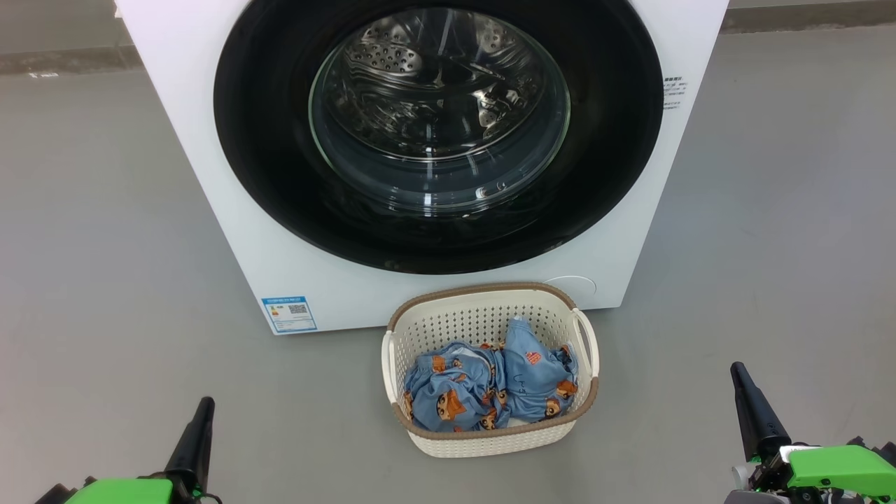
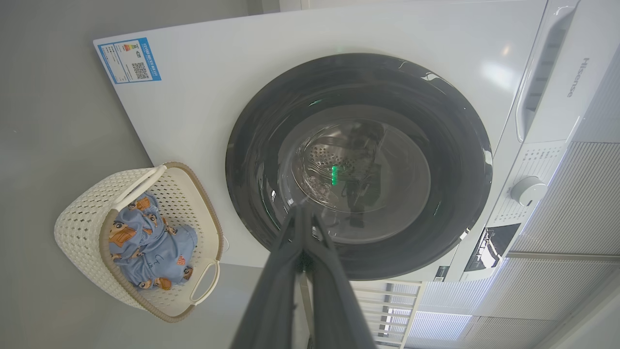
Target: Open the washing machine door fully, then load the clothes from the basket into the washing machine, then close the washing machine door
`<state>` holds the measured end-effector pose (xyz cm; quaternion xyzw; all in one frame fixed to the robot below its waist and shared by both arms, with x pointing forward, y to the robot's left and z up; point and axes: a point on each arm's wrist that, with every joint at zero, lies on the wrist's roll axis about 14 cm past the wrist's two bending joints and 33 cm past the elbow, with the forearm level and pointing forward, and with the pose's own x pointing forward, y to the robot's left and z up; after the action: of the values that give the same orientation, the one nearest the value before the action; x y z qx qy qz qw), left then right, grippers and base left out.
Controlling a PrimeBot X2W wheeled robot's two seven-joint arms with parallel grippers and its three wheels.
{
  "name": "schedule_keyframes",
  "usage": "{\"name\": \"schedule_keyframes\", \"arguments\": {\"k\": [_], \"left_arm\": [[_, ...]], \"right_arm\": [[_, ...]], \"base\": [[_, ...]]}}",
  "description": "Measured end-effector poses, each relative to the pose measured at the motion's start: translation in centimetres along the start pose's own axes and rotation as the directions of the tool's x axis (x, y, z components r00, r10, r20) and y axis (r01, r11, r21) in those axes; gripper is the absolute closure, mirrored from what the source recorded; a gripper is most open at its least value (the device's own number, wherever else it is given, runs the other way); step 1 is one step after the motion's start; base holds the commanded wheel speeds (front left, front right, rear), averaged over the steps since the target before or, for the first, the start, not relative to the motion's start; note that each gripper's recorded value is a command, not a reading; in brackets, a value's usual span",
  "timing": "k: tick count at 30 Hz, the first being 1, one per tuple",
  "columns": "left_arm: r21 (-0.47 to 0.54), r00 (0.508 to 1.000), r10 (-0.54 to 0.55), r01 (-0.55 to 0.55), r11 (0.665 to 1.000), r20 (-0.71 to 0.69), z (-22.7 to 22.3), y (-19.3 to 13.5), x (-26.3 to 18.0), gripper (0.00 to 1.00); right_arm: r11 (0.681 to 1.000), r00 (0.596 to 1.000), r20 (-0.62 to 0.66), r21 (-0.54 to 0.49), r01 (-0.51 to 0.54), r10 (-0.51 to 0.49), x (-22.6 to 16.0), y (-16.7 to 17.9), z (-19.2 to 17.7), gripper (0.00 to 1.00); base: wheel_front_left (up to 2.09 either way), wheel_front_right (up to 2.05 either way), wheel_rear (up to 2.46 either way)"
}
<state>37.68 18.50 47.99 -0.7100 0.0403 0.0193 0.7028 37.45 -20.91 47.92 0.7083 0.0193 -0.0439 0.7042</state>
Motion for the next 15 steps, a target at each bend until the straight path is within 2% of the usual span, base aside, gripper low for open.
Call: {"name": "schedule_keyframes", "arguments": {"k": [15], "left_arm": [[0.000,1.000,0.000,0.000,1.000,0.000,0.00,0.00,0.00,1.00]], "right_arm": [[1.000,1.000,0.000,0.000,0.000,0.000,0.00,0.00,0.00,1.00]], "base": [[0.00,0.00,0.00]]}}
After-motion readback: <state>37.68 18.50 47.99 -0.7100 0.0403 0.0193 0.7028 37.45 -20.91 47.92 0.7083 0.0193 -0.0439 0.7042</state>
